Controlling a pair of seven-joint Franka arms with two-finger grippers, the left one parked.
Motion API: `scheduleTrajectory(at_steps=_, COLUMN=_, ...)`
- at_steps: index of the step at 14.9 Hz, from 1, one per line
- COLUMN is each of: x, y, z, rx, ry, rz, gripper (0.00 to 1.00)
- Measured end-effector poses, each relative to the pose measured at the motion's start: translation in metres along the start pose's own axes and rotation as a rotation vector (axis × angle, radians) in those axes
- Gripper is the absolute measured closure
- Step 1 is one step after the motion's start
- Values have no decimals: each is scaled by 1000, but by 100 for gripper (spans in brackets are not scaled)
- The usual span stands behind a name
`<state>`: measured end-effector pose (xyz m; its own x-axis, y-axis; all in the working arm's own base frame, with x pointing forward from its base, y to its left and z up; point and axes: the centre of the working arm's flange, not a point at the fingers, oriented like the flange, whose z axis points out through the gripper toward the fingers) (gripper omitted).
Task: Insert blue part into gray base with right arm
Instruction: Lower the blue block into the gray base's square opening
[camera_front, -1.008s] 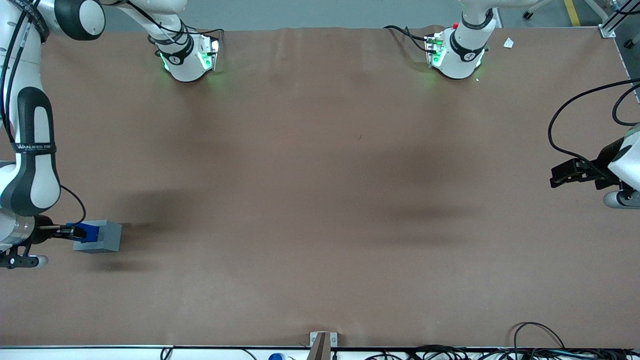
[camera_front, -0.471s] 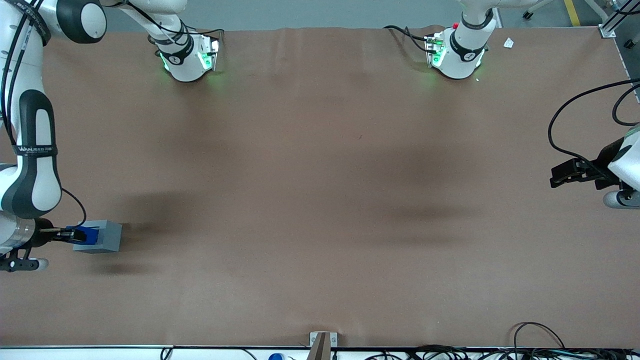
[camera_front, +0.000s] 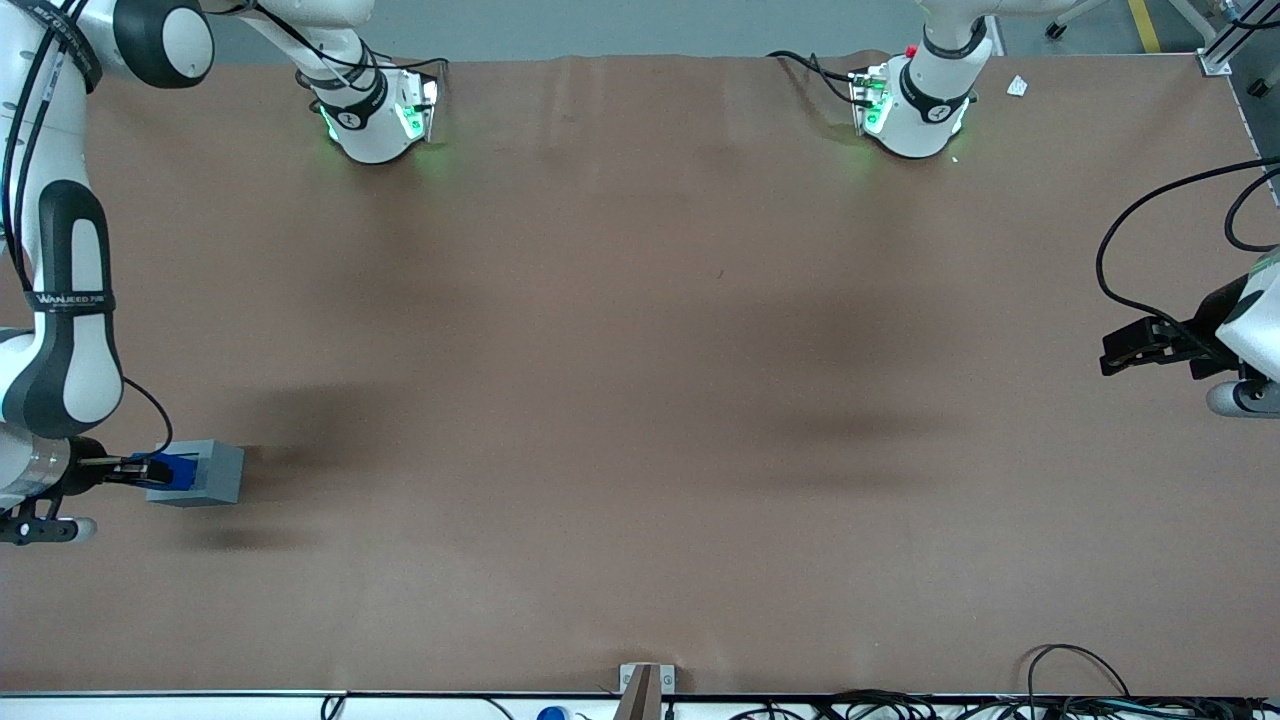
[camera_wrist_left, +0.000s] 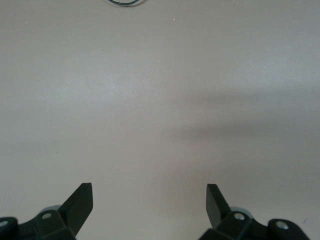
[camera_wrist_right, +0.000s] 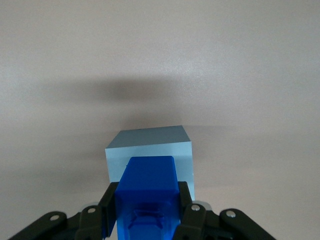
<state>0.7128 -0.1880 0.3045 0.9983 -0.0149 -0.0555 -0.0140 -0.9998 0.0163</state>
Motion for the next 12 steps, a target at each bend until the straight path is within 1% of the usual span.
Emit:
scheduleTrajectory(at_steps=7, x=0, y=0, z=0, rx=1, ry=-3, rz=-8, gripper=49)
scheduleTrajectory(at_steps=12, x=-2, y=-1, z=1, rx=7, ry=-26, rz=-11, gripper=49)
